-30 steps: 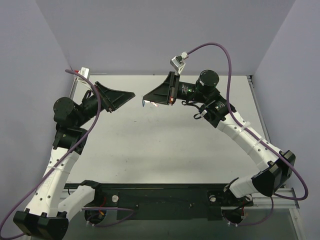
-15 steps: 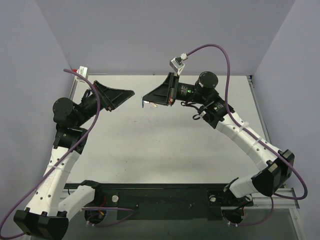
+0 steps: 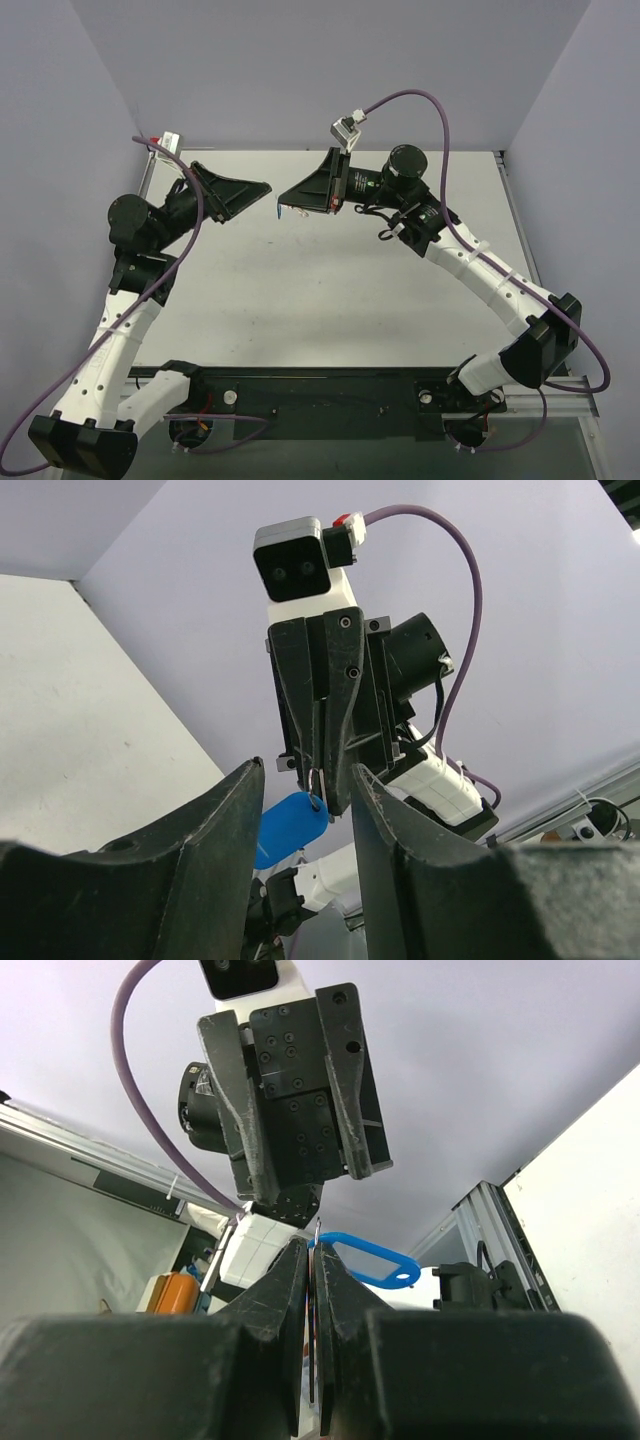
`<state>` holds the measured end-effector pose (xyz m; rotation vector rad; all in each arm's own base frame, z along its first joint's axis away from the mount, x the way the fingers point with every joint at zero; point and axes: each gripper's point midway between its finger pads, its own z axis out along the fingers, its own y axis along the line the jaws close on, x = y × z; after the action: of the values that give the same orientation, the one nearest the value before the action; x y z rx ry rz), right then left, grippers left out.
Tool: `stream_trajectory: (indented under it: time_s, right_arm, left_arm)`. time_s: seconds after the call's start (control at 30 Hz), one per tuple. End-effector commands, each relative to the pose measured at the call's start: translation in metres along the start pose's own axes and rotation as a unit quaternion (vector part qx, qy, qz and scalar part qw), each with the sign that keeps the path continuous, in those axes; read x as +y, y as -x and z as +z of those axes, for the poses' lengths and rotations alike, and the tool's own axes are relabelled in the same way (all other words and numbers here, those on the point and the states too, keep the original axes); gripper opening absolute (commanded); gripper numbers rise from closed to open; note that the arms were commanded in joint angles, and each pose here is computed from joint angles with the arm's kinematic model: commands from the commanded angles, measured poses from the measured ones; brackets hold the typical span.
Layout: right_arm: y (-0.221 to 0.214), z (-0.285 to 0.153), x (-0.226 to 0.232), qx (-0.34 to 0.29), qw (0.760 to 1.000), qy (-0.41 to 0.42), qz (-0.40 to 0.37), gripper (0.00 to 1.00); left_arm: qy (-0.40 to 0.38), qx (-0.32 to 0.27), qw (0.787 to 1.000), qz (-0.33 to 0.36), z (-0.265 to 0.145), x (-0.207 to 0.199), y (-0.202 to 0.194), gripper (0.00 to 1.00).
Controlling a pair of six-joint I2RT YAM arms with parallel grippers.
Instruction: Remove the keys from the keyring
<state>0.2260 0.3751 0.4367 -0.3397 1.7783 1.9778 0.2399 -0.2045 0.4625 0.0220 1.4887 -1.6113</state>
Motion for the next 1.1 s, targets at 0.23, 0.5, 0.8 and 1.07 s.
stream_trajectory:
  time_s: [0.23, 0.5, 0.8, 1.07]
  right_arm:
    - [0.007, 0.007, 0.032, -0.005, 0.998, 0.049, -0.042, 0.00]
    - [0.009, 0.010, 0.031, -0.006, 0.998, 0.049, -0.042, 0.00]
    - [0.009, 0.012, 0.031, -0.002, 0.998, 0.050, -0.042, 0.00]
    - [0.006, 0.012, 0.025, 0.007, 0.998, 0.042, -0.039, 0.00]
  left_arm:
    - [-0.021, 0.011, 1.000, 0.006, -0.001, -0.004, -0.004, 0.47]
    - [-0.019, 0.020, 1.000, -0.003, 0.001, 0.000, -0.009, 0.41]
    - [-0.020, 0.026, 0.999, -0.012, 0.001, 0.003, -0.013, 0.18]
    - [-0.031, 0.034, 0.999, -0.005, 0.002, -0.003, -0.015, 0.00]
